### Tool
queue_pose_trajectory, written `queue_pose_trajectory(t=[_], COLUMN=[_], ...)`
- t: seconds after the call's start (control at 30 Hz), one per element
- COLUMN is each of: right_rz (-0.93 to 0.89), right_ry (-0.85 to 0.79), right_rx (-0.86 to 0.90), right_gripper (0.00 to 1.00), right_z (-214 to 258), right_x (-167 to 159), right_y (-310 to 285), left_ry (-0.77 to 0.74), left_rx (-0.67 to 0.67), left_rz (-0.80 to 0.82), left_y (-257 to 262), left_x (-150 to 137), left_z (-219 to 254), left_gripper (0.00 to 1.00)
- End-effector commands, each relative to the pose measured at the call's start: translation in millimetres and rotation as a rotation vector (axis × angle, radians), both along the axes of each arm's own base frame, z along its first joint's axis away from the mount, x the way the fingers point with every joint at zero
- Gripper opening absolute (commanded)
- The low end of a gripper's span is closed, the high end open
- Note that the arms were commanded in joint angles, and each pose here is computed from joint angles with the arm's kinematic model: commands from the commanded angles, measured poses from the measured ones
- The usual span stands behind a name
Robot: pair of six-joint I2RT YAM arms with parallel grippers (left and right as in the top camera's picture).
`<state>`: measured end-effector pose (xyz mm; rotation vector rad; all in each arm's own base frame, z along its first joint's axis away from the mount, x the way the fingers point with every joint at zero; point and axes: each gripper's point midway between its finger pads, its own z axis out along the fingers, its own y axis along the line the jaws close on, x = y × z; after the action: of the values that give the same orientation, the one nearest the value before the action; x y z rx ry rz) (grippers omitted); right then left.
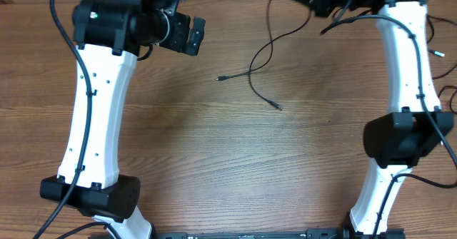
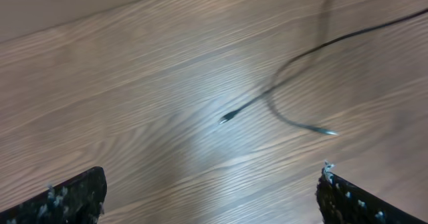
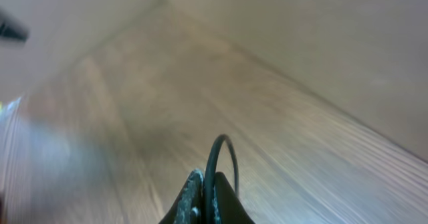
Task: Untangle cables
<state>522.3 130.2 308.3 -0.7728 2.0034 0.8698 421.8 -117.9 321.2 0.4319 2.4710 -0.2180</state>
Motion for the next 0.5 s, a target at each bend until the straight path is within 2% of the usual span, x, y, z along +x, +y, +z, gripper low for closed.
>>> queue_pose_trajectory(t=[0.0,0.13,0.3,0.47], right_rz=[-0.237,-0.355,-0.468,-0.69], right_ry=[0.012,-0.068,-0.198,-0.273], right_rx=[0.103,0.135,0.121,0.054], right_gripper=[0.04,0.04,0.04,0.04], right_z=[68,118,179,215], right_x=[-6,-25,-75,-120], right_y=[-60,-104,-143,-185], left_ry=[-0.066,-0.068,-0.063,-0.063], left_rx=[0.11,0.107,0.098,0.099], left_rz=[0.054,0.056,0.051,0.051], left_y=[18,18,16,17], left_x=[-1,-1,-1,-1], left_z=[15,15,15,14], left_gripper=[1.0,1.0,1.0,1.0])
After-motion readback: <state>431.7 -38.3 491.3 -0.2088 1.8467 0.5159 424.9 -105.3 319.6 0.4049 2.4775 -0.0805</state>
